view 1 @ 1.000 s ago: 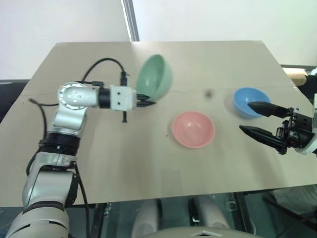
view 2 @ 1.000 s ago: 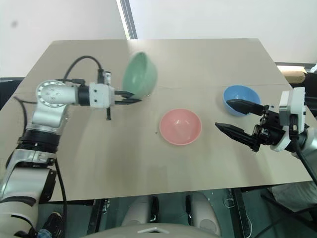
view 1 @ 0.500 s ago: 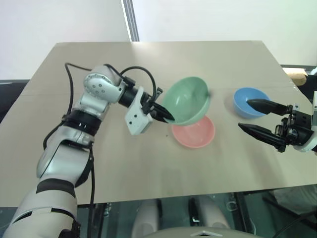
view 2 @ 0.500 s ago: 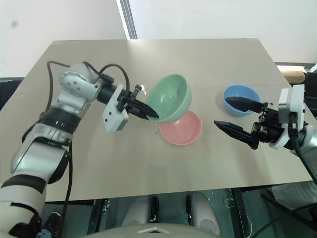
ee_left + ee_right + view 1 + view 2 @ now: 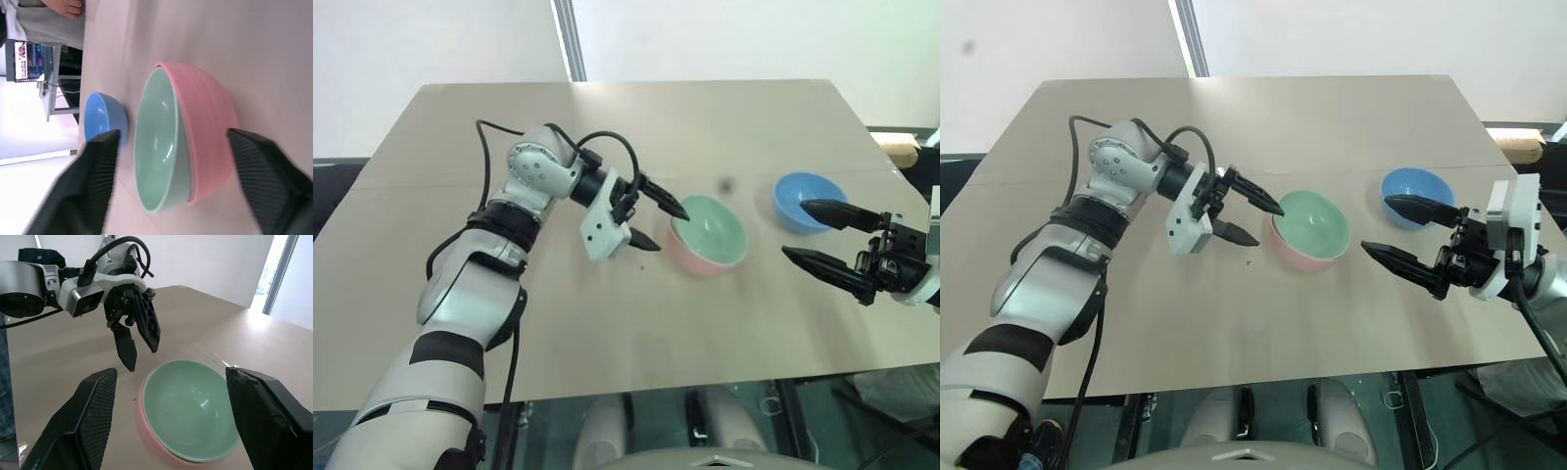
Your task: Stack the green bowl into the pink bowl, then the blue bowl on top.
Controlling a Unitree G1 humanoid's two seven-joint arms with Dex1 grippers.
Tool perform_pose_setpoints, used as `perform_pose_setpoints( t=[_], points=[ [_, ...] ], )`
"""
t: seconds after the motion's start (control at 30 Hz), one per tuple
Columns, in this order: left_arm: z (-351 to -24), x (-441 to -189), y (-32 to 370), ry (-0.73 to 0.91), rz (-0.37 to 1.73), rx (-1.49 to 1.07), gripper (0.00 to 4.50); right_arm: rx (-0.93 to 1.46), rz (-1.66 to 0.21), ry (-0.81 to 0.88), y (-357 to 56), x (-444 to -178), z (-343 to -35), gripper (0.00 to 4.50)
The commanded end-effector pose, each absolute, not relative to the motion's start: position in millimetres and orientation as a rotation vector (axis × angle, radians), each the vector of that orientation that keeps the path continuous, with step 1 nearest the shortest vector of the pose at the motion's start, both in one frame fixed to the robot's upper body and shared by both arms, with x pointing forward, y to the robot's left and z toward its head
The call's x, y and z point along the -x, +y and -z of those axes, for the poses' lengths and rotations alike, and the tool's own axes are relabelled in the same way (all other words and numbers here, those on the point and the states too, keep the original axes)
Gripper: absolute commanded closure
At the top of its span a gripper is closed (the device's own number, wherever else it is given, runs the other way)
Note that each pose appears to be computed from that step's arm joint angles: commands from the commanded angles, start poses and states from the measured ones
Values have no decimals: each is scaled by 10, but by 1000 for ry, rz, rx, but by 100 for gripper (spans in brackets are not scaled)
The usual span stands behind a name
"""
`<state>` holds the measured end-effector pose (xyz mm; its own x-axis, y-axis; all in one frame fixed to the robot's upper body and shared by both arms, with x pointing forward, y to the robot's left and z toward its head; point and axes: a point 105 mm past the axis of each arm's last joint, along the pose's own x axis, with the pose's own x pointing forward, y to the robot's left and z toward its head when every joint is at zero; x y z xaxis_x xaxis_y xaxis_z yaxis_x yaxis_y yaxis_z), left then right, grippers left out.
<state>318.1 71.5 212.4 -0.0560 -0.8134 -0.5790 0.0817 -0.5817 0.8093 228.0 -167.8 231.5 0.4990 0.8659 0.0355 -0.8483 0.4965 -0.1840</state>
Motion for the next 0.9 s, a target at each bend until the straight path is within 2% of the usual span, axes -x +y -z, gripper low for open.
perform_pose_setpoints(
  t=[0.03,0.2,0.33,0.4,0.53,0.67,0.9],
  points=[
    [-2323,-3179,744,-841,1651,-1473,5,188,-1033,-194,-1686,-2226,-2449,64],
    [-2421,-3191,868,-701,1659,-1344,5,186,-1039,-195,-1684,-2229,-2455,64],
    [-2862,-3146,1042,-449,1631,-817,5,186,-1045,-188,-1690,-2235,-2444,64],
    [-2904,-3148,1190,-355,1596,-675,5,185,-1049,-183,-1690,-2230,-2433,64],
    [-2682,-3049,1587,-142,1555,-470,5,192,-1042,-167,-1716,-2244,-2408,64],
    [-2414,-2965,1889,-26,1453,-290,5,206,-1025,-140,-1768,-2271,-2362,64],
    [-2102,-2787,2218,56,1291,-191,5,225,-1019,-106,-1835,-2299,-2339,64]
  ],
)
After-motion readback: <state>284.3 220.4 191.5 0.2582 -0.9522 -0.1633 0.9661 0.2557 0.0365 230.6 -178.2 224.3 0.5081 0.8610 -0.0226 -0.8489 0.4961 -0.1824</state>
